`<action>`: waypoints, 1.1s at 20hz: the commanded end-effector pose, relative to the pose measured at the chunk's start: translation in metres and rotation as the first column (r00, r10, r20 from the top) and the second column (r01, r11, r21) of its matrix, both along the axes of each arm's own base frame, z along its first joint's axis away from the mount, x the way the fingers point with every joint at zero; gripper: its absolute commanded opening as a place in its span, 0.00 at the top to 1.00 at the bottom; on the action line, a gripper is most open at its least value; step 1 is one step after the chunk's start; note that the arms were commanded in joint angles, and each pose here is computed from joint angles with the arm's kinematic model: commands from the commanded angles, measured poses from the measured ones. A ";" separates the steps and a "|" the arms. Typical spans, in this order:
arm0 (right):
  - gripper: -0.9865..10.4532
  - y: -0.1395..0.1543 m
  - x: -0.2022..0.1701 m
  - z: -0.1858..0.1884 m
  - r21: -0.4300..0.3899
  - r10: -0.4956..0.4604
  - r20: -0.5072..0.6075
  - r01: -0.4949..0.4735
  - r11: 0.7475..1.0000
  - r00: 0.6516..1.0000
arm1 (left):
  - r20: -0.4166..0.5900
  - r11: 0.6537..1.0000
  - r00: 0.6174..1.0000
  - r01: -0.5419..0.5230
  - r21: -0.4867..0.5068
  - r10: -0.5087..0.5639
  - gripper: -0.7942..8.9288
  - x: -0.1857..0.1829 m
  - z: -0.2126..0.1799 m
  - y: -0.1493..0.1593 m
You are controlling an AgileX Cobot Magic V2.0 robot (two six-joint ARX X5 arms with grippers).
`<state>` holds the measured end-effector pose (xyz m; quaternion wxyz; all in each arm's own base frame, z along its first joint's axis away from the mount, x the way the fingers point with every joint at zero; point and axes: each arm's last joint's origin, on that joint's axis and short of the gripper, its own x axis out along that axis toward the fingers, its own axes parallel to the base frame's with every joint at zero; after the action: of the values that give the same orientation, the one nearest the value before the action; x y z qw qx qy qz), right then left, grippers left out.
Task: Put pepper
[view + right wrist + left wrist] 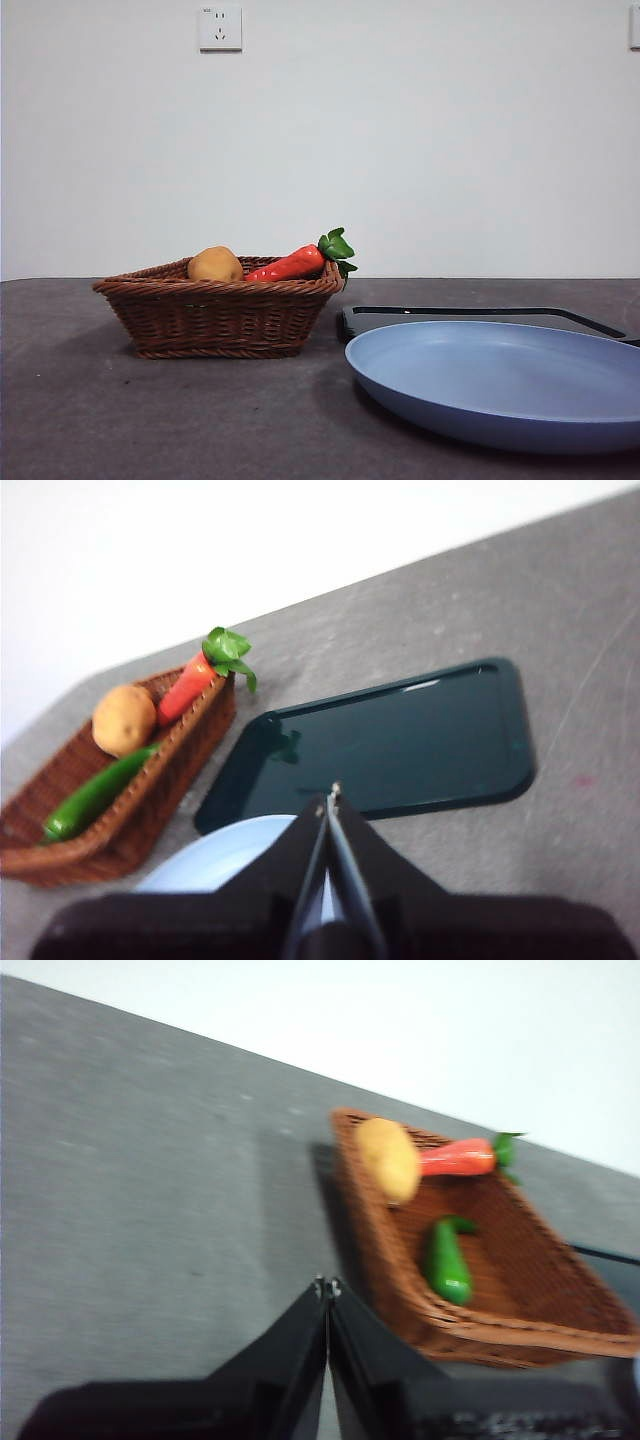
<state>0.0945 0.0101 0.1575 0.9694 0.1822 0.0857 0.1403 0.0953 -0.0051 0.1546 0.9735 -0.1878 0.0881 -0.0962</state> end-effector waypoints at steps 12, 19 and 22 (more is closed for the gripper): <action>0.91 0.000 -0.007 0.081 0.066 0.000 0.061 -0.004 0.998 0.998 | -0.023 0.990 0.991 0.127 -0.056 -0.128 0.91 -0.012 0.067 -0.004; 0.91 0.003 -0.003 0.127 -0.105 0.107 -0.106 -0.119 0.987 0.989 | -0.130 0.955 0.949 0.295 0.037 -0.288 0.91 -0.002 0.104 -0.007; 0.91 0.003 0.000 0.143 -0.169 0.143 -0.197 -0.177 0.970 0.970 | -0.194 0.927 0.919 0.365 0.089 -0.343 0.91 0.004 0.119 -0.008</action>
<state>0.0954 0.0131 0.2935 0.9522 0.1361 0.2047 0.1814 0.0980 -0.0132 0.2681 0.9336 -0.1624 0.2195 -0.2321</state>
